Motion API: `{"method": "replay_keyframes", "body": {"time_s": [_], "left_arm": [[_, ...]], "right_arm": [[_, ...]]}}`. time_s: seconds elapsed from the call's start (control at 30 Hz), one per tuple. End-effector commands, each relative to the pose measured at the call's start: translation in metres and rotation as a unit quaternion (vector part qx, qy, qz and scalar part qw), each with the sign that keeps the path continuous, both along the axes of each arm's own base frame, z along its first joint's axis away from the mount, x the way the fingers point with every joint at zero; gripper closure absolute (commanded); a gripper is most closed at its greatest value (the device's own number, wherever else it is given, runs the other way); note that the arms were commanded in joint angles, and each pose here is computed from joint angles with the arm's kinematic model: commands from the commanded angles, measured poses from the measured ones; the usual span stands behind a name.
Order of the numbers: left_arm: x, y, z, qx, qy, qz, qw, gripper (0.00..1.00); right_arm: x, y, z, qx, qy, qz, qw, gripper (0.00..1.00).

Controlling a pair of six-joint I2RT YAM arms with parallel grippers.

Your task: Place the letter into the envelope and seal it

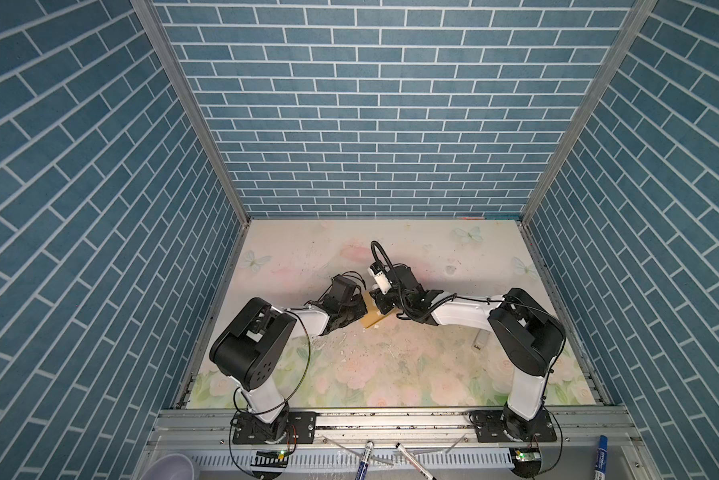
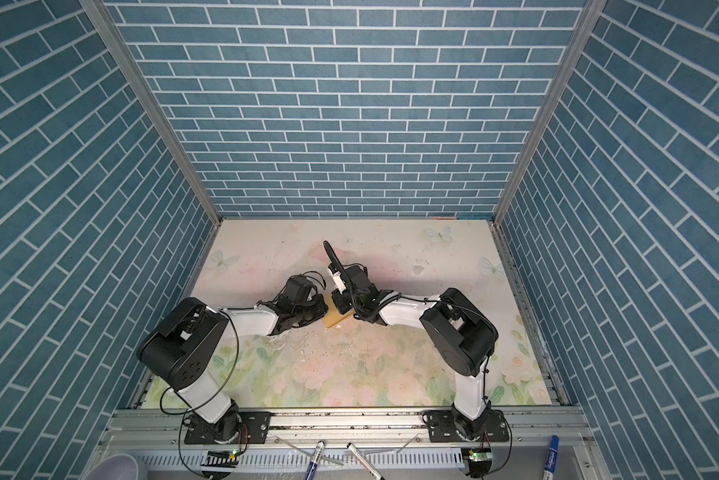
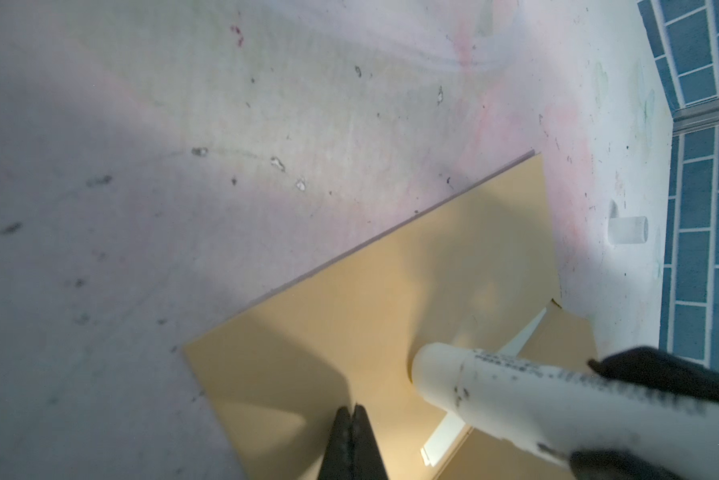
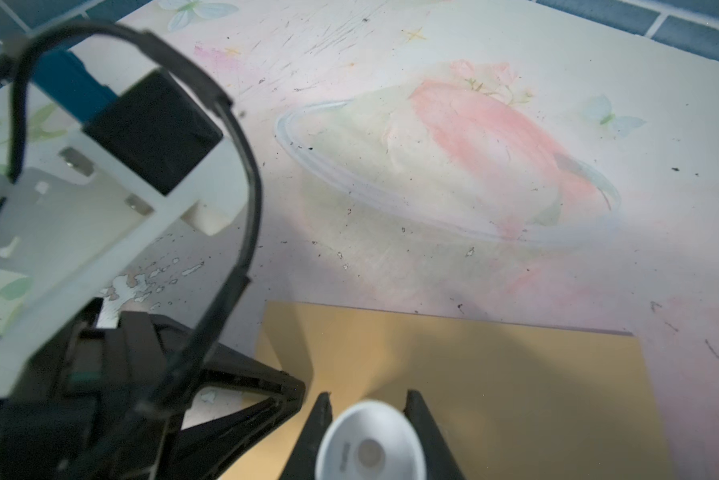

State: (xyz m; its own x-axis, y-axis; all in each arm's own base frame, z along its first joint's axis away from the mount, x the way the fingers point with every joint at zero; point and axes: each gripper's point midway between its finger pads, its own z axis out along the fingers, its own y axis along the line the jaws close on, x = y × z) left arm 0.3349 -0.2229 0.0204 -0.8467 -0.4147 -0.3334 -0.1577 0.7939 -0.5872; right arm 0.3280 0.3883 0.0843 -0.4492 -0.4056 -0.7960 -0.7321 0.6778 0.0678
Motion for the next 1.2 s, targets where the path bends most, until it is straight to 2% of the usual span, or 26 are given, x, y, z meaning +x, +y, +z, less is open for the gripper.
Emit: {"method": "replay_keyframes", "body": {"time_s": [0.0,0.5,1.17], "left_arm": [[-0.021,0.021,-0.036,0.045,0.055,0.012,0.997,1.0],[-0.025,0.029,-0.045,0.074,0.069,0.013,0.995,1.0],[-0.034,0.04,-0.057,0.105,0.09,0.015,0.99,1.0]], "right_arm": [[0.01,0.017,0.02,0.013,-0.032,0.011,0.999,1.0],[0.011,-0.006,-0.01,-0.067,-0.025,-0.012,0.997,1.0],[0.026,-0.031,-0.015,-0.084,-0.026,-0.056,0.995,1.0]]}}
